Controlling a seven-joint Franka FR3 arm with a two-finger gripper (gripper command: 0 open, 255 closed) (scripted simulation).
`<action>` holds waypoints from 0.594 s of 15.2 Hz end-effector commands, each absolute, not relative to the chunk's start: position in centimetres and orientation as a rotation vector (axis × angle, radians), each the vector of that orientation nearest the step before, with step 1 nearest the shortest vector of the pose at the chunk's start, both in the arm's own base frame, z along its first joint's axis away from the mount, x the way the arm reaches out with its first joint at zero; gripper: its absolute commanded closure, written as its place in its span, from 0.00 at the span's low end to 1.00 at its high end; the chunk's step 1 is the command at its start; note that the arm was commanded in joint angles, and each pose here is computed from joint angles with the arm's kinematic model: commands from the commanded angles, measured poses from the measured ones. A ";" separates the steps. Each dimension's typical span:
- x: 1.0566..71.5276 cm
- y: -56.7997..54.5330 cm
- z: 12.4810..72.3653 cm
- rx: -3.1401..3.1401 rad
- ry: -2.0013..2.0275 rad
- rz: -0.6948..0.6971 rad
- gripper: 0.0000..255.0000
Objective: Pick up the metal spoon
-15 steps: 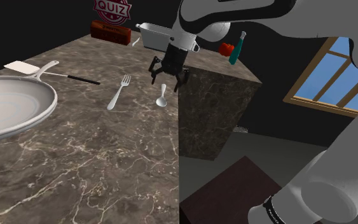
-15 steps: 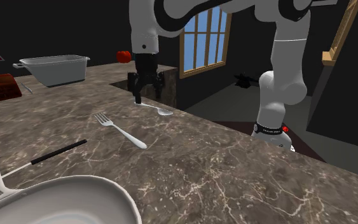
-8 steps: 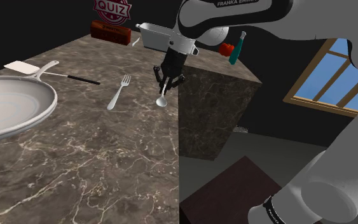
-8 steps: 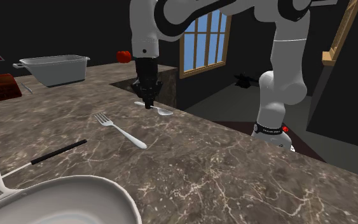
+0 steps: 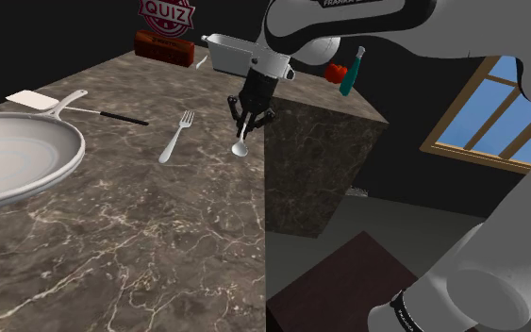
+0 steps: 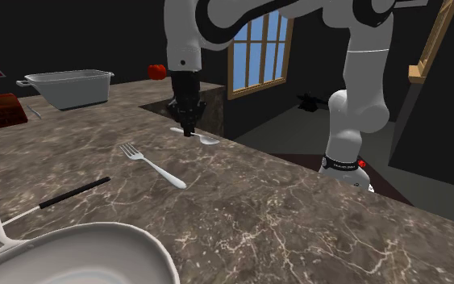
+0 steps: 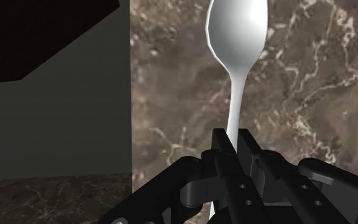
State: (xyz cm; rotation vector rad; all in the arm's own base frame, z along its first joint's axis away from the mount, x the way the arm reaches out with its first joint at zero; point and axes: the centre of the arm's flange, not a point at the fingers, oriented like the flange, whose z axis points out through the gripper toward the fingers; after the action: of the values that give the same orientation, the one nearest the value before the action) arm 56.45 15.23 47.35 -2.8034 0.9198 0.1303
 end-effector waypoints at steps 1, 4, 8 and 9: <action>56.5 15.2 48.3 -2.803 0.920 0.131 1.00; 56.5 15.2 49.9 -2.803 0.920 0.131 1.00; 56.5 15.2 52.0 -2.803 0.920 0.131 1.00; 56.5 15.2 52.5 -2.803 0.920 0.131 1.00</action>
State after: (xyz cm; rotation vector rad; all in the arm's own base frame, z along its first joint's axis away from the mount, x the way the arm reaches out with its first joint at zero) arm 56.68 15.23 52.03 -2.8033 0.9197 0.1300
